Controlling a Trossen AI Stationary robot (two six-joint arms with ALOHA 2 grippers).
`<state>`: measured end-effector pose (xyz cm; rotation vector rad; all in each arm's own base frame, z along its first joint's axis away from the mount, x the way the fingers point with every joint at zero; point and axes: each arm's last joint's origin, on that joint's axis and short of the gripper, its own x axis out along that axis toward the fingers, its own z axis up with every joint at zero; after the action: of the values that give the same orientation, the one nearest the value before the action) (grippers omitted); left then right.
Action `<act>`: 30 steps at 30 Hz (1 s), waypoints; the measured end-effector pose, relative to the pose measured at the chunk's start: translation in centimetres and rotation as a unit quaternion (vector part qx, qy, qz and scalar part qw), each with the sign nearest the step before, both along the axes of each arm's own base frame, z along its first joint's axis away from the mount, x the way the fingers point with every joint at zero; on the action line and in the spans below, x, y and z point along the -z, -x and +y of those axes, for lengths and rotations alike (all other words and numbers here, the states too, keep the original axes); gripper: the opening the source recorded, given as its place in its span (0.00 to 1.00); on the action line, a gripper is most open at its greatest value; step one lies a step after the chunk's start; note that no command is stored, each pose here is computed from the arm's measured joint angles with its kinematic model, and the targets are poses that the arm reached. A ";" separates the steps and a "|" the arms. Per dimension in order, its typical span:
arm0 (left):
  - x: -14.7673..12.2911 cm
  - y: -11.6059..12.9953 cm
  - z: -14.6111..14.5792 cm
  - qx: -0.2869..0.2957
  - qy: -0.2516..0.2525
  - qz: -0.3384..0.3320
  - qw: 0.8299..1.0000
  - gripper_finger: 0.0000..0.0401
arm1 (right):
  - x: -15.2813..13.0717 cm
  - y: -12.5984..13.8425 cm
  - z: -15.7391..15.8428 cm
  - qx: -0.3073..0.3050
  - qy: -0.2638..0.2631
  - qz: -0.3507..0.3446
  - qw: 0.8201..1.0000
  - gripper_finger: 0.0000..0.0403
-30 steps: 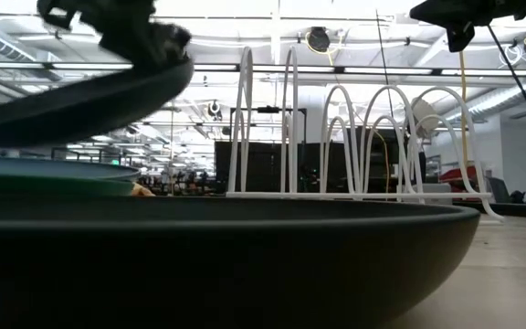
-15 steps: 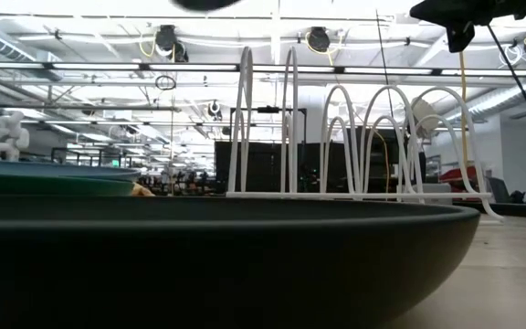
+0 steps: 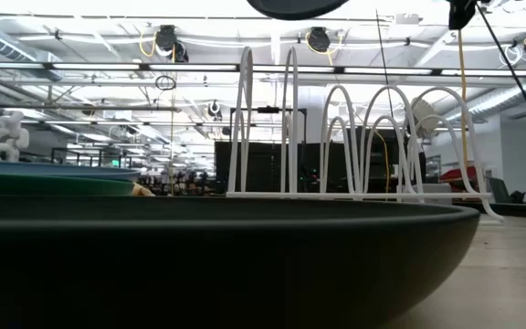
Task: Sort dishes
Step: Put the dark green plate into the dish rack
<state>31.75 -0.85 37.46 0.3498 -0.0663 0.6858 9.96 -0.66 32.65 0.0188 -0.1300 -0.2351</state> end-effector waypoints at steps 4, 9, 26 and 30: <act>0.9 -1.4 -0.8 -0.036 -0.022 -0.007 0.999 0.03 | -1.2 0.5 0.0 0.001 0.017 -0.011 1.000 0.00; 1.9 -2.5 -1.3 -0.028 -0.041 -0.012 0.999 0.03 | -2.2 0.8 0.2 -0.025 0.028 -0.030 0.999 0.00; 2.5 -3.2 -0.7 0.029 -0.068 0.012 0.997 0.03 | -2.3 -2.1 0.1 -0.019 -0.038 -0.009 0.999 0.47; 2.3 -3.5 -0.4 0.025 -0.071 0.047 0.996 0.03 | -3.2 -3.1 0.0 -0.002 -0.038 0.000 0.999 0.49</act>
<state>35.25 -1.21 35.21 0.5145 -0.0350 0.6162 13.04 -0.67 35.83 0.0942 -0.1210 -0.2355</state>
